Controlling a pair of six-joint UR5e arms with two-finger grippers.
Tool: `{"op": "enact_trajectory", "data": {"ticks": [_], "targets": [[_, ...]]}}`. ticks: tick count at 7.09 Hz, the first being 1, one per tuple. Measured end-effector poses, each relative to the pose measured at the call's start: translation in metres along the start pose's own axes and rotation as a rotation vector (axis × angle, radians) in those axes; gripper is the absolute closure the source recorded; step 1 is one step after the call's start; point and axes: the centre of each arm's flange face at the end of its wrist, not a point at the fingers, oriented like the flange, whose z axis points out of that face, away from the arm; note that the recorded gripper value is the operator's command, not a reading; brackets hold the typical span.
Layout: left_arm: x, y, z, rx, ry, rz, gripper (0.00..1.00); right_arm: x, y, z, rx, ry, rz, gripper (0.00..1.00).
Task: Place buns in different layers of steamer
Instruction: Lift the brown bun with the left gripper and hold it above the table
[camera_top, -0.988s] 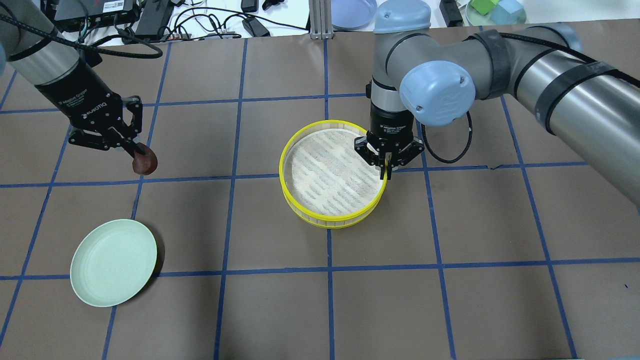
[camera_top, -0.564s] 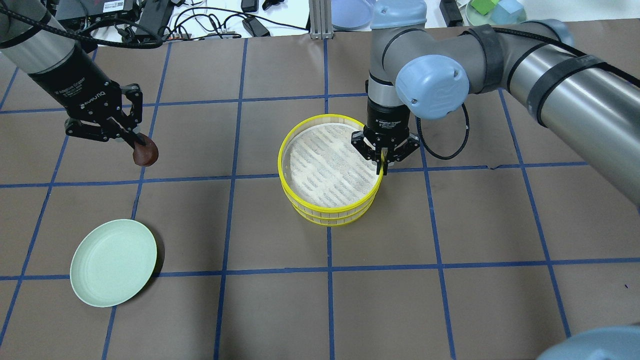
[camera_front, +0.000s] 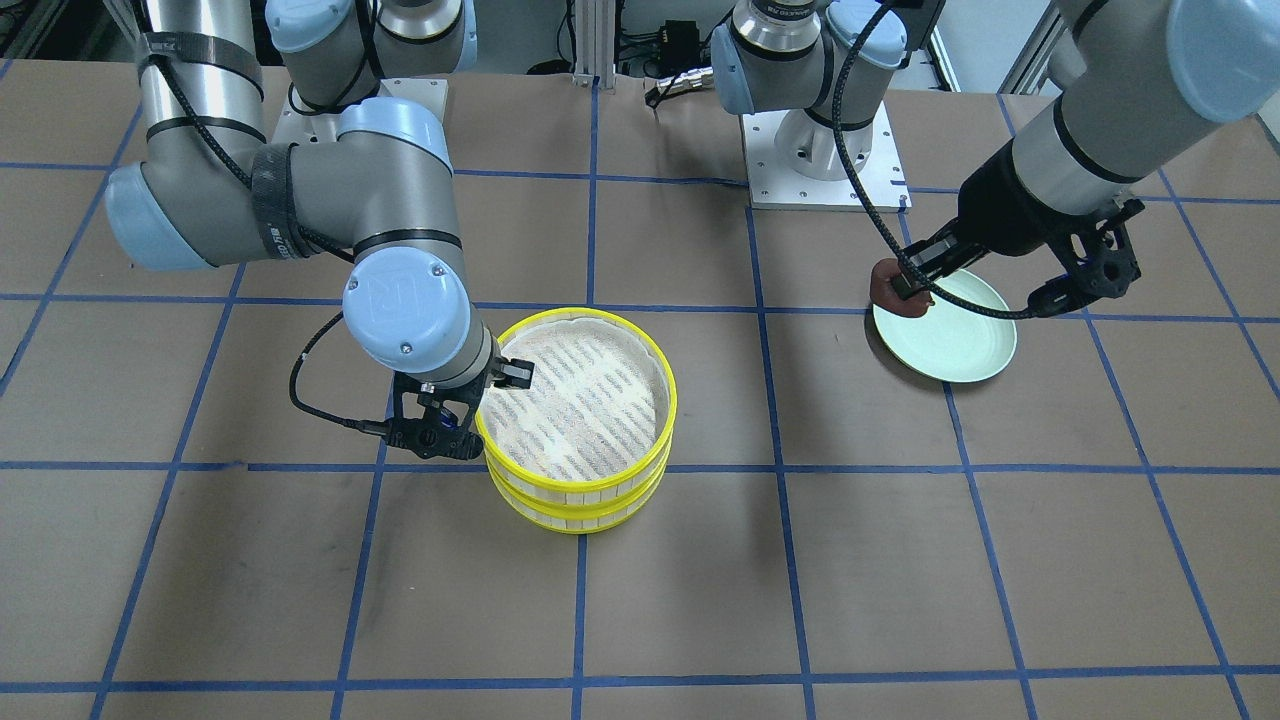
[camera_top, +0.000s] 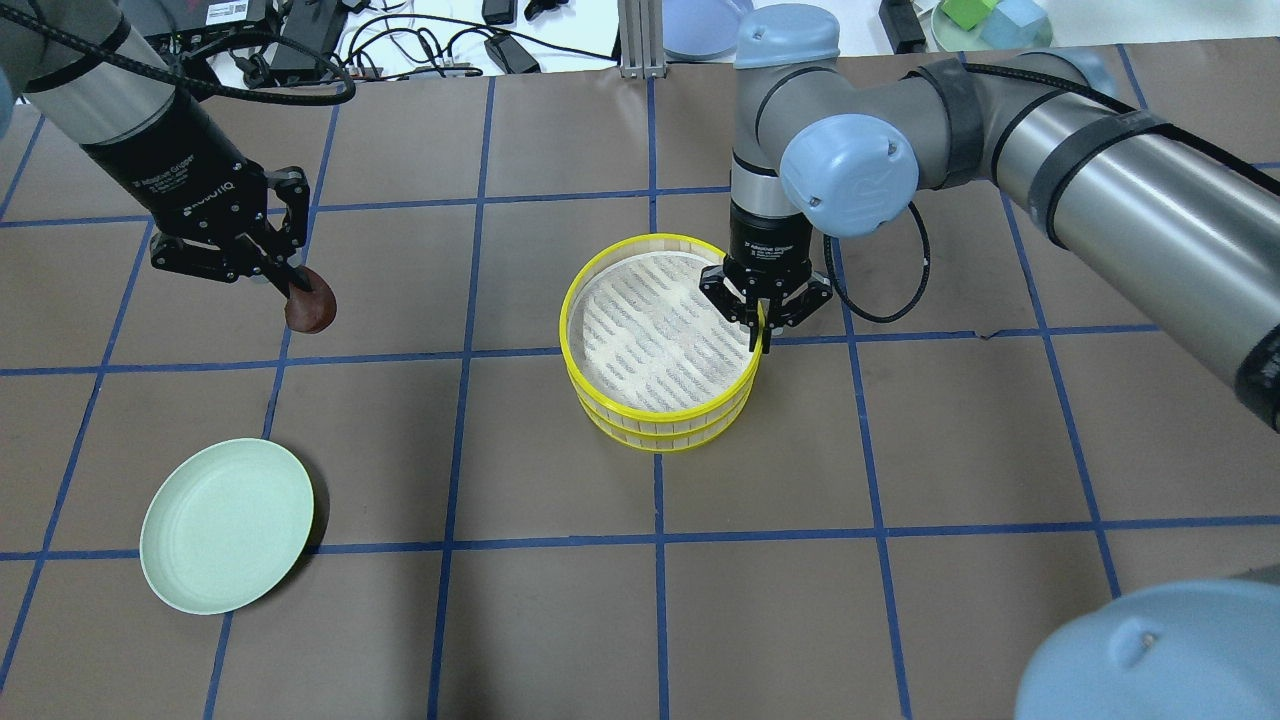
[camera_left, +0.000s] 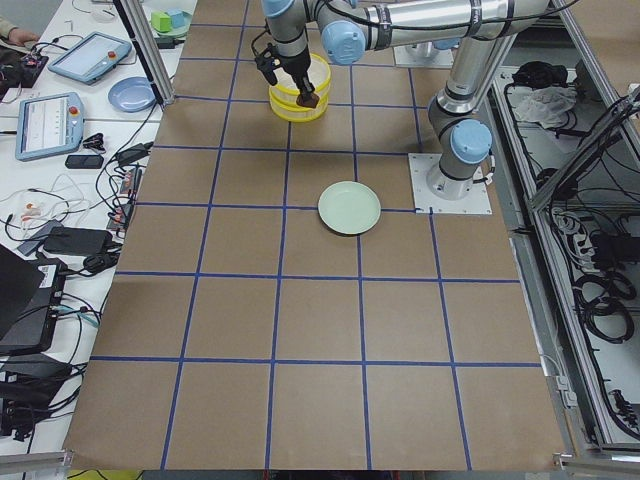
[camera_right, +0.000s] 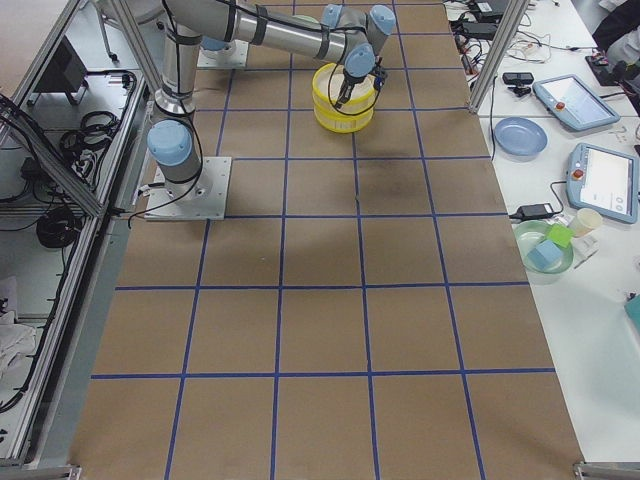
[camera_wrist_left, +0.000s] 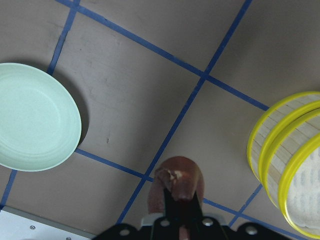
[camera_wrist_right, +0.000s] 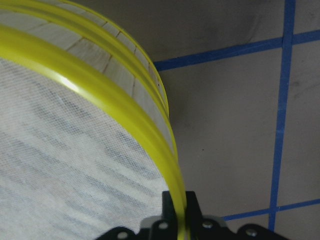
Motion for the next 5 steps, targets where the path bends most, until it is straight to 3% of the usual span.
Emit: {"op": "enact_trajectory", "data": {"ticks": [5], "targets": [[0.0040, 0.0047, 0.0014, -0.002, -0.001, 0.006, 1.00, -0.0012, -0.0046, 0.0050, -0.006, 0.004, 0.008, 1.00]]}}
